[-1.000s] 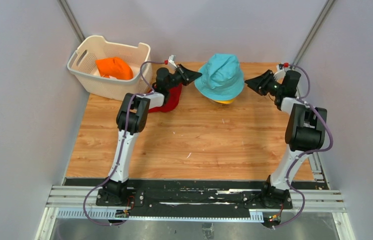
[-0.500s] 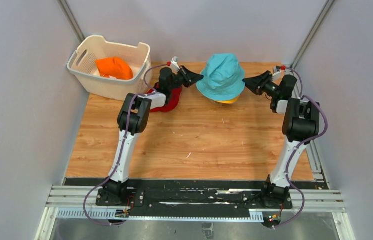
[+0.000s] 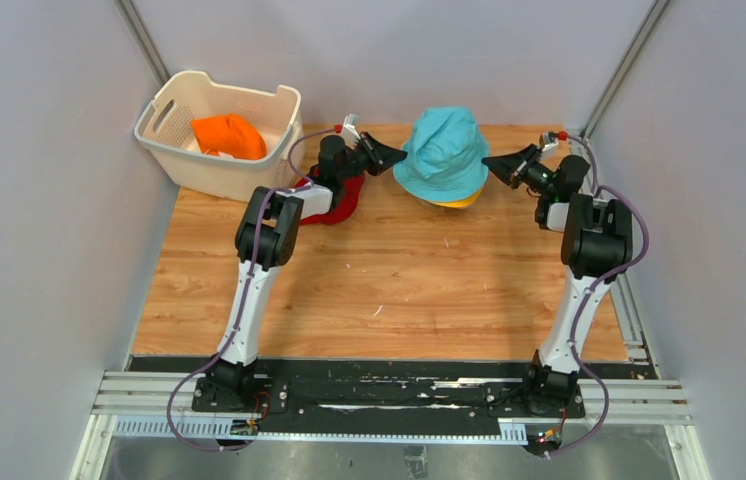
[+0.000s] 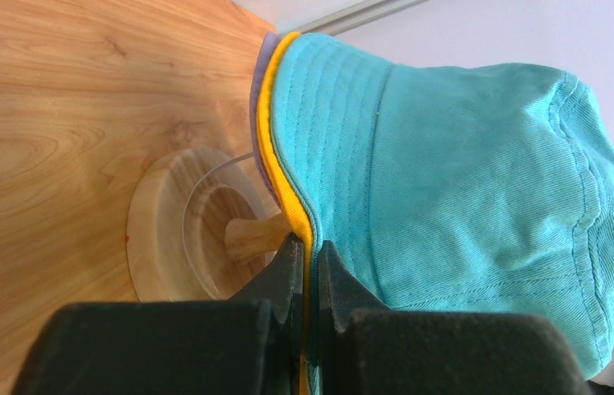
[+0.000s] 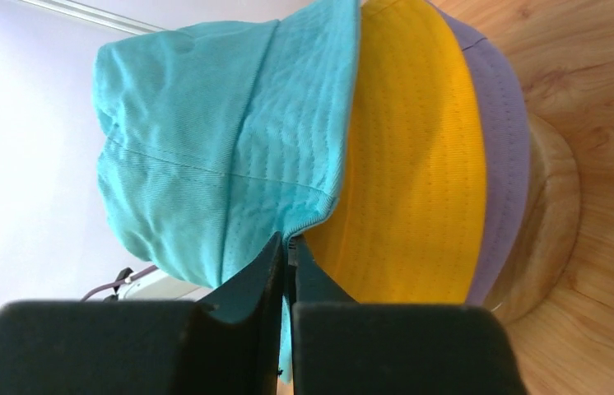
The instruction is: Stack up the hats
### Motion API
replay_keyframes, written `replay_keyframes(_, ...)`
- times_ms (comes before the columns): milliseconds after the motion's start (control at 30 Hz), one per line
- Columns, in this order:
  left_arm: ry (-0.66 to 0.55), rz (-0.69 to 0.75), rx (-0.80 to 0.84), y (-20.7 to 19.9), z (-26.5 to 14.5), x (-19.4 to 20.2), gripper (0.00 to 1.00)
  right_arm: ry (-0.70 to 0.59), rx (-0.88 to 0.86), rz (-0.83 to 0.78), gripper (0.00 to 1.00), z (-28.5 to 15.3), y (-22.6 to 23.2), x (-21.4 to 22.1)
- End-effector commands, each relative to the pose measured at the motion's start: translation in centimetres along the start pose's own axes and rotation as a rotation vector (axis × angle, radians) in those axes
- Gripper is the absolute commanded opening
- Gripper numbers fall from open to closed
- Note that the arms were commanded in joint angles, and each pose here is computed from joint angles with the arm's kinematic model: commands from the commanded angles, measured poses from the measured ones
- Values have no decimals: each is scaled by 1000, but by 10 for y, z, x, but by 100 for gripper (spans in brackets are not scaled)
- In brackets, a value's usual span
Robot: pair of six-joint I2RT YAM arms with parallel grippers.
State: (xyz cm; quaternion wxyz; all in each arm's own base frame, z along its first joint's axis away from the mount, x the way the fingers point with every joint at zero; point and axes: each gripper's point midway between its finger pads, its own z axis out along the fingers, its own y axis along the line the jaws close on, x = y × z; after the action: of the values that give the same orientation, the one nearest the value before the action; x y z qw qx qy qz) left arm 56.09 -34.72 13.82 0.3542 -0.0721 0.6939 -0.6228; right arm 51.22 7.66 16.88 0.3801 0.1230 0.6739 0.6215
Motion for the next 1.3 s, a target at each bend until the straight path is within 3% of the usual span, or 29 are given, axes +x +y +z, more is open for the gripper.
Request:
replay_keyframes(0, 40, -22, -96, 29, -6, 13, 0, 17, -57, -29, 1, 4, 13, 4)
replay_keyframes(100, 36, -27, -105, 31, -7, 14, 0, -2, 10, -25, 1, 3, -2, 5)
replay_keyframes(367, 41, -51, -171, 52, -13, 23, 0, 92, 498, -158, 1, -16, -65, 17)
replay_keyframes(700, 33, -68, -202, 61, -18, 27, 0, 108, 610, -101, 1, -24, -101, 25)
replay_keyframes(1067, 4, -30, -194, 43, -18, 15, 2, 104, 578, -138, 1, -20, -89, 17)
replay_keyframes(1133, -13, -10, -202, 35, -22, 9, 8, 91, 565, -160, 7, -19, -80, 13)
replay_keyframes(1267, -43, 73, -257, 17, -30, -6, 27, 53, 580, -217, 33, -24, -61, 0)
